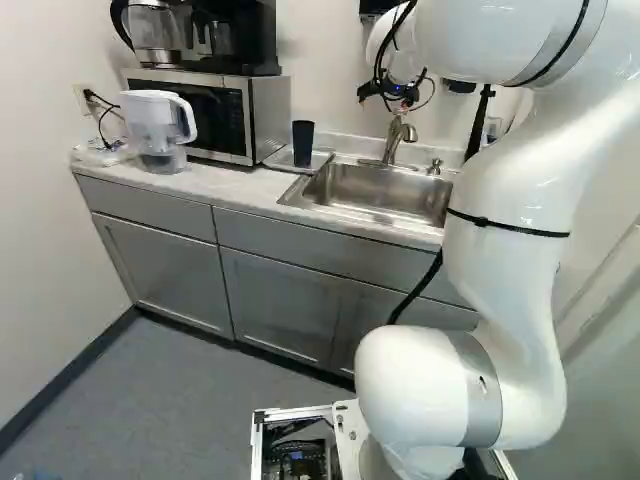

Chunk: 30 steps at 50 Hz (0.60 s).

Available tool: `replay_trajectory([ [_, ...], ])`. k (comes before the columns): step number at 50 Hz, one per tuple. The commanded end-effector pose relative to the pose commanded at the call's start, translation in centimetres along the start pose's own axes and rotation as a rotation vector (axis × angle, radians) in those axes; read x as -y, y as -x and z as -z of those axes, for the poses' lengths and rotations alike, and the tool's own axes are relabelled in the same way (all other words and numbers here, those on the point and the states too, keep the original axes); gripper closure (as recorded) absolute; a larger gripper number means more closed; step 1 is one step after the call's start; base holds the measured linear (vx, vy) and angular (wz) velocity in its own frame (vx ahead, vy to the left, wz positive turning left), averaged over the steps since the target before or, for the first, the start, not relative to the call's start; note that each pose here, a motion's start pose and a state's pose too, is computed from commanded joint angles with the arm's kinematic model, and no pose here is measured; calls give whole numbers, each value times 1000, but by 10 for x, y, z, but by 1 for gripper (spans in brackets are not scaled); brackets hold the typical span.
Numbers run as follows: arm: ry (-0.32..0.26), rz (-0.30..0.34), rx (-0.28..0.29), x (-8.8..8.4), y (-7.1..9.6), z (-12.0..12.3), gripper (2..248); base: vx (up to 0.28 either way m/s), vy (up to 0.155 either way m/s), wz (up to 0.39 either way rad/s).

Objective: Rinse the cup and place it in the tray

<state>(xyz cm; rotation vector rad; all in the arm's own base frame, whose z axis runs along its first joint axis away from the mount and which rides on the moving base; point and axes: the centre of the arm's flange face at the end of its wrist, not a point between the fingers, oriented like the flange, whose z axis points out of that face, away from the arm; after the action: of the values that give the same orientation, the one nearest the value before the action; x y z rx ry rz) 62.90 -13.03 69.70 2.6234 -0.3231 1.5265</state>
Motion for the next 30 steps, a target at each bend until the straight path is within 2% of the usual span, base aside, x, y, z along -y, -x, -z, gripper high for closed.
replay_trajectory([
  [8,0,0,-6,0,-1,0,3,0,0,0],
  [22,-11,2,-83,4,-6,3,3,0,0,0],
  [30,-19,6,-104,8,-6,8,3,0,0,0],
])
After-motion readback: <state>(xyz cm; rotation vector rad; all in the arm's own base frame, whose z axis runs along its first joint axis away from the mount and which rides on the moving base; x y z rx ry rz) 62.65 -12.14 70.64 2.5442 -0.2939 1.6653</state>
